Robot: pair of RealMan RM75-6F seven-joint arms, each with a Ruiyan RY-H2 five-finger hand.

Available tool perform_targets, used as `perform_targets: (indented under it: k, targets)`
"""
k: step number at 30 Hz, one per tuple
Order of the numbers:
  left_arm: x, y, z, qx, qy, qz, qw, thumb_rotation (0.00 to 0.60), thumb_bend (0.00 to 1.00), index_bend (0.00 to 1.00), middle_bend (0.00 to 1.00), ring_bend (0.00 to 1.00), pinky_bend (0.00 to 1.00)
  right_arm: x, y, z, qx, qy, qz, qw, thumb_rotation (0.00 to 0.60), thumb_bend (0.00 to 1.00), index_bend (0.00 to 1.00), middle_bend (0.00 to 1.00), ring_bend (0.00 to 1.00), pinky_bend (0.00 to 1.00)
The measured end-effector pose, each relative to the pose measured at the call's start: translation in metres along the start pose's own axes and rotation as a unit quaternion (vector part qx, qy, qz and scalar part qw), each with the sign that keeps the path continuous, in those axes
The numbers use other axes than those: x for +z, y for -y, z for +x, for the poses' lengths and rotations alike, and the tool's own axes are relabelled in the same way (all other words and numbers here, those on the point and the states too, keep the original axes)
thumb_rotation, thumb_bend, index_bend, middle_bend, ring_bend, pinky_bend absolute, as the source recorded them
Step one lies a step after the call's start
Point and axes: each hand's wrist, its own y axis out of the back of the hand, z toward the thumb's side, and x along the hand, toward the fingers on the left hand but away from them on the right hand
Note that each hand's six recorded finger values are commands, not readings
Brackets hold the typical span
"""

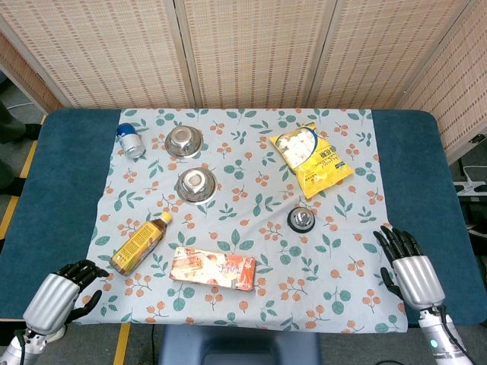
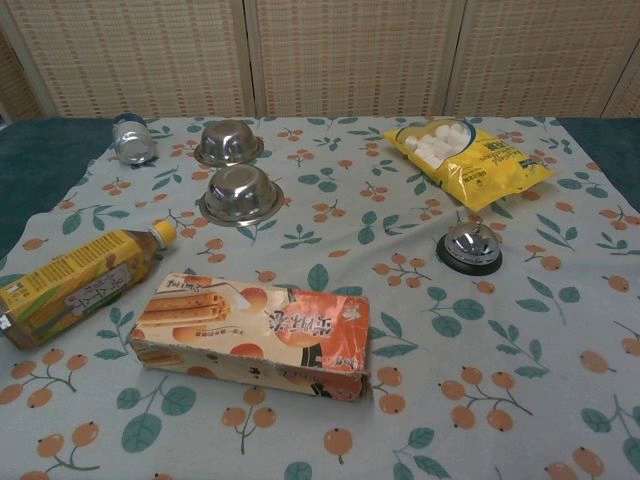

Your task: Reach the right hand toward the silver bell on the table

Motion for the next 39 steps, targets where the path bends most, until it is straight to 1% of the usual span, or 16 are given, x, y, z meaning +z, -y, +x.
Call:
perform_targets:
  k: [6, 10, 11, 12, 15, 16, 17, 19, 21, 24, 28, 31, 35, 39]
  targets:
    - [0.0, 0.0, 0.0, 0.0, -0.001, 0.0, 1.0, 0.6, 0.43, 0.37, 0.42, 0.3, 0.48, 0.002, 0.001, -0.001, -0.002, -0.01, -0.001, 0.9999, 0.6, 0.45, 0.0, 0.01, 0.0, 0.08]
    - [-0.001, -0.001, 0.0, 0.001, -0.003, -0.005, 1.0, 0.6, 0.43, 0.37, 0.42, 0.3, 0.47, 0.006, 0.004, -0.006, -0.011, -0.028, -0.004, 0.9995, 0.6, 0.46, 0.0, 0.01, 0.0, 0.08]
    - [-0.002, -0.001, 0.0, 0.001, -0.003, -0.006, 1.0, 0.6, 0.43, 0.37, 0.42, 0.3, 0.48, 0.008, 0.005, -0.008, -0.013, -0.034, -0.004, 0.9993, 0.6, 0.48, 0.0, 0.01, 0.0, 0.07]
    - [-0.002, -0.001, 0.0, 0.001, -0.004, -0.007, 1.0, 0.6, 0.43, 0.37, 0.42, 0.3, 0.47, 0.009, 0.006, -0.011, -0.015, -0.042, -0.006, 0.999, 0.6, 0.54, 0.0, 0.01, 0.0, 0.07]
    - [-0.002, -0.003, 0.0, 0.002, -0.002, -0.009, 1.0, 0.6, 0.43, 0.37, 0.42, 0.3, 0.47, 0.018, 0.011, -0.019, -0.023, -0.073, -0.023, 0.9968, 0.6, 0.82, 0.0, 0.01, 0.0, 0.07]
    - [-0.001, -0.003, 0.0, 0.004, -0.002, -0.008, 1.0, 0.6, 0.43, 0.37, 0.42, 0.3, 0.47, 0.024, 0.014, -0.024, -0.025, -0.09, -0.033, 0.995, 0.6, 0.9, 0.0, 0.01, 0.0, 0.07]
    - [-0.001, -0.004, -0.001, 0.006, -0.001, -0.008, 1.0, 0.6, 0.43, 0.37, 0.42, 0.3, 0.47, 0.03, 0.015, -0.029, -0.027, -0.103, -0.041, 0.9934, 0.6, 0.96, 0.0, 0.01, 0.0, 0.07]
    - [0.001, -0.005, -0.001, 0.007, 0.002, -0.007, 0.9999, 0.6, 0.43, 0.37, 0.42, 0.3, 0.47, 0.041, 0.019, -0.037, -0.026, -0.123, -0.048, 0.9909, 0.6, 1.0, 0.0, 0.01, 0.0, 0.07]
    - [0.002, -0.004, -0.002, 0.006, 0.004, -0.008, 0.9999, 0.6, 0.43, 0.37, 0.42, 0.3, 0.47, 0.047, 0.021, -0.046, -0.021, -0.13, -0.041, 0.9904, 0.6, 1.0, 0.0, 0.01, 0.0, 0.07]
    - [0.001, -0.003, -0.002, 0.002, 0.001, -0.007, 1.0, 0.6, 0.43, 0.37, 0.42, 0.3, 0.48, 0.057, 0.028, -0.067, -0.006, -0.135, -0.017, 0.9907, 0.6, 1.0, 0.0, 0.01, 0.0, 0.07]
    - [0.001, -0.004, -0.001, 0.004, 0.001, -0.01, 0.9999, 0.6, 0.43, 0.37, 0.42, 0.3, 0.47, 0.068, 0.04, -0.104, 0.025, -0.129, 0.003, 0.9913, 0.6, 1.0, 0.0, 0.01, 0.0, 0.06]
    - [0.0, -0.003, -0.001, 0.003, 0.0, -0.009, 1.0, 0.6, 0.43, 0.37, 0.42, 0.3, 0.47, 0.076, 0.048, -0.131, 0.047, -0.135, 0.013, 0.9896, 0.6, 1.0, 0.0, 0.01, 0.0, 0.06]
    - [0.0, -0.003, -0.001, 0.001, 0.001, -0.01, 1.0, 0.6, 0.43, 0.37, 0.42, 0.3, 0.47, 0.085, 0.057, -0.162, 0.059, -0.142, 0.022, 0.9879, 0.6, 1.0, 0.0, 0.0, 0.0, 0.06]
    - [0.0, -0.004, -0.001, 0.002, 0.001, -0.011, 0.9999, 0.6, 0.43, 0.37, 0.42, 0.3, 0.47, 0.098, 0.066, -0.189, 0.059, -0.153, 0.04, 0.9856, 0.6, 1.0, 0.0, 0.0, 0.0, 0.05]
